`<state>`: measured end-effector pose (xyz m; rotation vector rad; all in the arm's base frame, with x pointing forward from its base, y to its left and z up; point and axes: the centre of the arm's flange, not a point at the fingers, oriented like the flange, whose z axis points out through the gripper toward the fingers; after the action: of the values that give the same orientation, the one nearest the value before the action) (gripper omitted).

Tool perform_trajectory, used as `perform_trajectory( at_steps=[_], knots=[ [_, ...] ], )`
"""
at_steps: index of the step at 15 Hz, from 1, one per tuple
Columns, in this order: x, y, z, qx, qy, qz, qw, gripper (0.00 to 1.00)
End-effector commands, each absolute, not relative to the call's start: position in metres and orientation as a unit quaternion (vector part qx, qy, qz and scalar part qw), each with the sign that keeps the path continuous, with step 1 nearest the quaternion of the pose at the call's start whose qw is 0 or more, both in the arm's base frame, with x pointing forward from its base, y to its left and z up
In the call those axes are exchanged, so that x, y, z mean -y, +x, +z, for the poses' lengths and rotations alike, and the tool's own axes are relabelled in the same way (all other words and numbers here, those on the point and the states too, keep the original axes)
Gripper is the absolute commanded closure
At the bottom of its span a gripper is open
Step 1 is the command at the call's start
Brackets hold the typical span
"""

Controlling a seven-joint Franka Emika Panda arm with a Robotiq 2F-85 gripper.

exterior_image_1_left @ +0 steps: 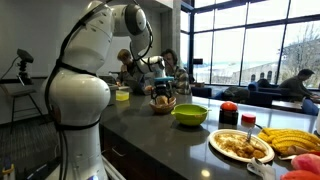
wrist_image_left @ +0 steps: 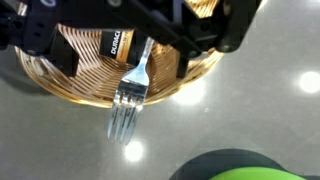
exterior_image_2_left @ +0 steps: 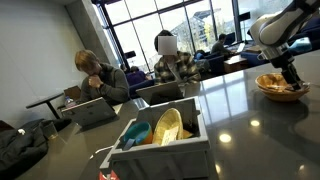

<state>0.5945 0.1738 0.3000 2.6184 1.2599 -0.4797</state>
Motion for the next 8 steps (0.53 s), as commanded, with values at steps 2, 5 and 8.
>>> perform_trajectory(
  at_steps=[2,5,8],
  knots=[
    [-0.185,0.567,0.301,-0.433,0.866,-0.135,0.212,0.00],
    [-0.193,0.560,0.303,-0.432,0.859,-0.118,0.249,0.00],
    [-0.199,0.555,0.311,-0.425,0.861,-0.094,0.264,0.00]
  ],
)
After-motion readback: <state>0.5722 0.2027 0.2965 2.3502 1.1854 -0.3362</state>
